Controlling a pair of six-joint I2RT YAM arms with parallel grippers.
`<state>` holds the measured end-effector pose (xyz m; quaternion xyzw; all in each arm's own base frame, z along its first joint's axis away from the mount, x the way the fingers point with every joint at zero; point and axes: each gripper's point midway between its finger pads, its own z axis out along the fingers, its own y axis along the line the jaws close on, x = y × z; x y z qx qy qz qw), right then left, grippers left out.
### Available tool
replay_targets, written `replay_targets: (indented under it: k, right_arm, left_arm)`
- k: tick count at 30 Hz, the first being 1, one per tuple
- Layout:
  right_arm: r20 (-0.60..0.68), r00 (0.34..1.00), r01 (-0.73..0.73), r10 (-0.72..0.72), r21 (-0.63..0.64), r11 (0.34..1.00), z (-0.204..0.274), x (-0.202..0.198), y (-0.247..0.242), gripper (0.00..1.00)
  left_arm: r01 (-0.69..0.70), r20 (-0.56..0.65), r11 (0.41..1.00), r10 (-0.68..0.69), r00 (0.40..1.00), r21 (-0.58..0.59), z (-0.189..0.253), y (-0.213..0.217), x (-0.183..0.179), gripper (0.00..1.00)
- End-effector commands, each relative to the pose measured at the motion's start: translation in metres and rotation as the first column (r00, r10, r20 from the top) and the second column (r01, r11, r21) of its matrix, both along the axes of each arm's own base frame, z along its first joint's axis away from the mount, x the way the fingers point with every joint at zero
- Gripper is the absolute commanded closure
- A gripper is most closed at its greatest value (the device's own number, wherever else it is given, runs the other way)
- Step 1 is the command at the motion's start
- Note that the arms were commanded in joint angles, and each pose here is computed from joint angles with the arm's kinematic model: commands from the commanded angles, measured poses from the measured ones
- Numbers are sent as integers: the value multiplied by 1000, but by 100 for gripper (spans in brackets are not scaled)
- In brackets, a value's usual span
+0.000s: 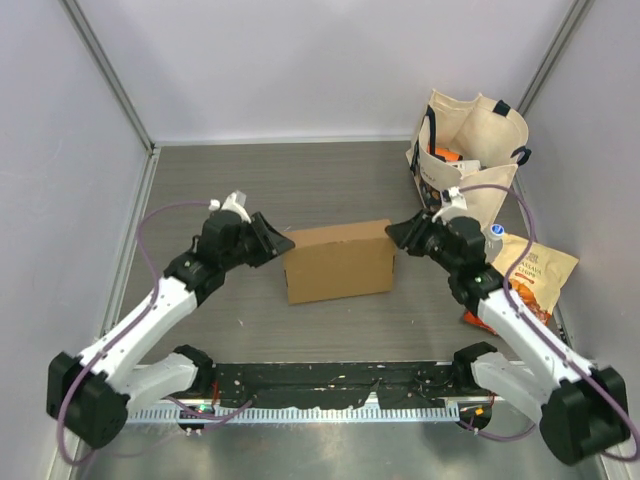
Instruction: Fold the paper box
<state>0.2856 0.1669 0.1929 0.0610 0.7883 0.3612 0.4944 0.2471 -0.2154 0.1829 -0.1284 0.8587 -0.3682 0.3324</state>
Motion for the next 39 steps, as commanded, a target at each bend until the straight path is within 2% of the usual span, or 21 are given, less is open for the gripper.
replay_targets:
  k: [1, 2, 3, 4, 5, 6, 8, 10, 15, 19, 20, 21, 22, 23, 25, 27, 28, 33, 36, 37, 39]
  right_arm:
    - [-47, 894, -440, 445, 85, 894, 20, -35, 88, 73]
    - [-38, 896, -438, 442, 80, 896, 26, -26, 91, 73]
    - [-53, 896, -437, 442, 77, 896, 20, -13, 98, 73]
    - [0, 896, -442, 444, 79, 893, 41, 0, 105, 73]
    - [0, 895, -444, 445, 79, 893, 43, 9, 110, 72]
    - [-32, 892, -447, 450, 75, 891, 33, 20, 116, 73]
    - [28, 884, -468, 468, 84, 880, 60, 36, 128, 73]
    - [64, 886, -463, 459, 75, 883, 76, 53, 137, 73]
    - [88, 880, -473, 468, 63, 879, 94, 66, 145, 73]
    - [99, 847, -527, 522, 26, 850, 93, 46, 162, 72]
    - [110, 828, -554, 550, 0, 833, 94, 28, 172, 72]
    - [114, 835, -535, 539, -65, 842, 85, 26, 170, 72]
    - [78, 830, -547, 553, -84, 833, 64, 15, 171, 71]
    - [64, 818, -565, 571, -92, 820, 54, 4, 175, 70]
    - [-4, 828, -559, 560, -65, 827, 27, -10, 168, 71]
    - [26, 818, -573, 574, -39, 818, 26, -29, 171, 70]
    - [-22, 821, -571, 570, -40, 820, 3, -42, 168, 70]
    - [-85, 811, -582, 579, -25, 813, -33, -84, 165, 70]
    - [-115, 827, -557, 550, -30, 830, -52, -91, 153, 70]
    - [-136, 832, -547, 538, -34, 836, -57, -91, 150, 70]
    - [-189, 839, -530, 510, -76, 844, -67, -90, 141, 68]
  left_arm:
    - [197, 97, 978, -190, 977, -71, 30, -39, 41, 67]
    - [215, 160, 975, -203, 966, -61, 55, -42, 56, 67]
    - [224, 128, 973, -216, 968, -54, 45, -46, 69, 67]
    - [220, 132, 974, -211, 969, -59, 48, -45, 81, 67]
    - [239, 160, 968, -224, 961, -80, 66, -51, 92, 69]
    - [244, 157, 967, -230, 961, -76, 62, -55, 104, 69]
    - [237, 205, 969, -220, 954, -63, 85, -57, 125, 70]
    - [223, 208, 974, -211, 955, -33, 87, -56, 141, 70]
    - [240, 274, 968, -214, 938, -66, 118, -61, 148, 69]
    - [262, 250, 959, -229, 941, -106, 106, -64, 134, 70]
    - [252, 238, 962, -223, 945, -100, 95, -59, 124, 70]
    - [251, 236, 963, -223, 946, -97, 90, -56, 117, 70]
    - [240, 185, 967, -222, 957, -81, 62, -51, 106, 70]
    - [240, 192, 968, -222, 956, -77, 61, -46, 95, 70]
    - [240, 104, 970, -234, 967, -45, 15, -36, 70, 69]
    - [236, 72, 971, -233, 970, -29, -3, -28, 49, 69]
    - [240, 7, 970, -240, 971, -22, -31, -23, 30, 69]
    - [174, -75, 985, -173, 982, -6, -69, 0, -17, 67]
    - [121, -116, 992, -118, 986, 22, -81, 18, -36, 59]
    - [117, -100, 993, -115, 988, 17, -76, 20, -39, 49]
    - [119, -108, 992, -114, 988, 41, -71, 25, -45, 40]
